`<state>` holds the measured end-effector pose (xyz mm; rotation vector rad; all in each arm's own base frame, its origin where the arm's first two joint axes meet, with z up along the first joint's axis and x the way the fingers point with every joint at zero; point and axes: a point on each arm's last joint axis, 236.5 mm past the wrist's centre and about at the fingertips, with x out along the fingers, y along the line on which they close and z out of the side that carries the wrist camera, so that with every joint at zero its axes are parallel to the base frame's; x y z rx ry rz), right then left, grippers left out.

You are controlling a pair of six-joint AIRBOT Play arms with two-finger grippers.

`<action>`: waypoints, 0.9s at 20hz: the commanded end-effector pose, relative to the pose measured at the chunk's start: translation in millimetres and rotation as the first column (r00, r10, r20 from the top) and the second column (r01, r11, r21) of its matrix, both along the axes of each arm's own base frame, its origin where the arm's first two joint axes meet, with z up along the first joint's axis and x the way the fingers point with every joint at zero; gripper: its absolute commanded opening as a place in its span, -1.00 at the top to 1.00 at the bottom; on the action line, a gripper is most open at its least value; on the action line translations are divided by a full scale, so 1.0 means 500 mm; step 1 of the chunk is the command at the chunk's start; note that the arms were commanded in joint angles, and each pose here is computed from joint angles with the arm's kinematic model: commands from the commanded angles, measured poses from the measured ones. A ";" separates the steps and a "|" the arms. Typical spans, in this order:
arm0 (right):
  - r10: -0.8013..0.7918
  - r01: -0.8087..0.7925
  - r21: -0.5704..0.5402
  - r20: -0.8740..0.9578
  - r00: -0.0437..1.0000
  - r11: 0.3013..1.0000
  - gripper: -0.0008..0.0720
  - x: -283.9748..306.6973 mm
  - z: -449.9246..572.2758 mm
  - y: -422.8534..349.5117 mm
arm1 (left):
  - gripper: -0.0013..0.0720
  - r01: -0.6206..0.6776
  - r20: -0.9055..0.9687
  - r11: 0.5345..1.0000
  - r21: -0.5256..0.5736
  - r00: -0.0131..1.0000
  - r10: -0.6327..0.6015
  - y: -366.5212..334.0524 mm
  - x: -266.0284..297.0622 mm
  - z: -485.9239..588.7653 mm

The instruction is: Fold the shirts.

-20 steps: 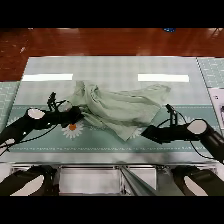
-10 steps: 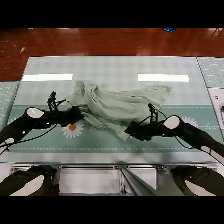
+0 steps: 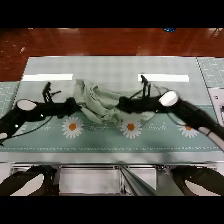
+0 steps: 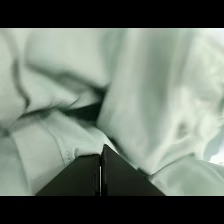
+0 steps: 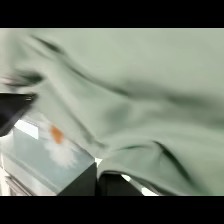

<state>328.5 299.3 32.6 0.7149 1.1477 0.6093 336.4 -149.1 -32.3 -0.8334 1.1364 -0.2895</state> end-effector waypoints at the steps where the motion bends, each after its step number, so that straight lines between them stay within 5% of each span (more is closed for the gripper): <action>1: -0.015 0.030 -0.037 0.367 0.930 0.999 0.93 0.103 0.307 -0.117 | 0.89 -0.007 0.223 1.000 -0.017 0.975 0.011 0.059 0.094 0.201; 6: -0.076 0.279 -0.158 0.734 0.675 0.947 0.93 0.057 0.722 -0.364 | 0.89 -0.081 0.653 0.996 0.042 0.757 0.034 0.160 0.131 0.656; 12: -0.072 0.600 -0.179 0.926 0.370 0.780 0.93 -0.157 0.956 -0.513 | 0.89 -0.254 0.924 0.953 0.165 0.379 -0.059 0.190 -0.068 1.046; 14: -0.094 0.711 -0.171 0.944 0.317 0.682 0.93 -0.226 0.975 -0.564 | 0.89 -0.368 0.929 0.897 0.245 0.353 -0.109 0.212 -0.131 1.070; 18: -0.184 0.872 -0.196 0.934 0.305 0.448 0.93 -0.331 0.950 -0.683 | 0.89 -0.565 0.874 0.708 0.424 0.461 -0.155 0.282 -0.216 1.020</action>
